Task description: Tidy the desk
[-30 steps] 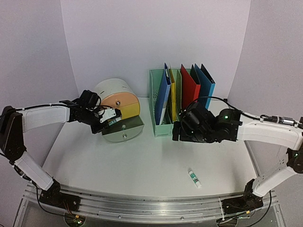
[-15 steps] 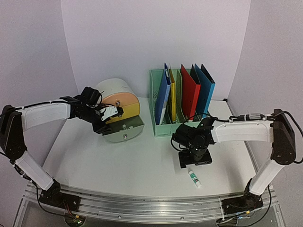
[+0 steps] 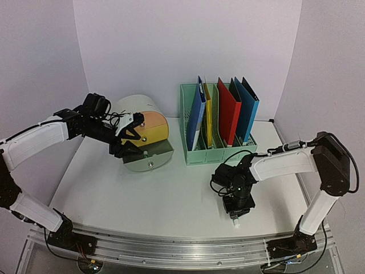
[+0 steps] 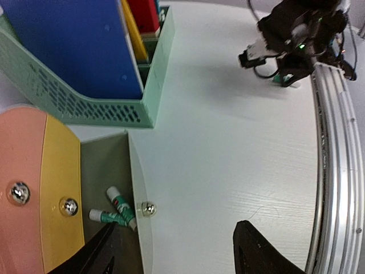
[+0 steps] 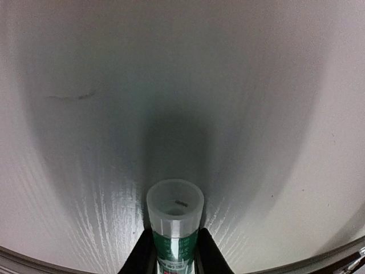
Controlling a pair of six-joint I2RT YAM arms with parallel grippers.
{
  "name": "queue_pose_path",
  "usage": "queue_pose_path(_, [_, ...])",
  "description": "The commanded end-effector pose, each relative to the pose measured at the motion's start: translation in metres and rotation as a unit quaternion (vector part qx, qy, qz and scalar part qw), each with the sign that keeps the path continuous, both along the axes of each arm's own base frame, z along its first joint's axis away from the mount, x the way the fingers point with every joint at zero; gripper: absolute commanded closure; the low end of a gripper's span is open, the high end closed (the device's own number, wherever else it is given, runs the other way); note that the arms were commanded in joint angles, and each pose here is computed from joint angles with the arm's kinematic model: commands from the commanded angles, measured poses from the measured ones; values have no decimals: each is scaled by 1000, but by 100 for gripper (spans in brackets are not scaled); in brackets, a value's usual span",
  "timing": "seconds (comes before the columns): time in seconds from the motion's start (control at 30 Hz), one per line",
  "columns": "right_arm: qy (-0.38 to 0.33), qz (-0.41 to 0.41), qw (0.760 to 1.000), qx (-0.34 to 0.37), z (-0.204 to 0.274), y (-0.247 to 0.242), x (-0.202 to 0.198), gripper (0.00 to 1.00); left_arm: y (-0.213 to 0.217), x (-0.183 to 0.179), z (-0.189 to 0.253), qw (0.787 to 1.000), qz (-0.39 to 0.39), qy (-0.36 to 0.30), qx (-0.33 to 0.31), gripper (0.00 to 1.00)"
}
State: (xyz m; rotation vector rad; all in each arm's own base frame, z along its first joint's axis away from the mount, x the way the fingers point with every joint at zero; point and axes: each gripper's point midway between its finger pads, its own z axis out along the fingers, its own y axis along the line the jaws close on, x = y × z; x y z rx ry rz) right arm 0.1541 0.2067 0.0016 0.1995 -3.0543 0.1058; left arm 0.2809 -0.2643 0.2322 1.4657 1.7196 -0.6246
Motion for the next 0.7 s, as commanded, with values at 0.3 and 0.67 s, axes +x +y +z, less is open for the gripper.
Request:
queue_pose_path(0.3, [-265, 109, 916, 282, 190, 178, 93, 100, -12, -82, 80, 973, -96, 86, -189, 24])
queue_pose_path(0.67, [-475, 119, 698, 523, 389, 268, 103, 100, -20, -85, 123, 948, -103, 157, -258, 15])
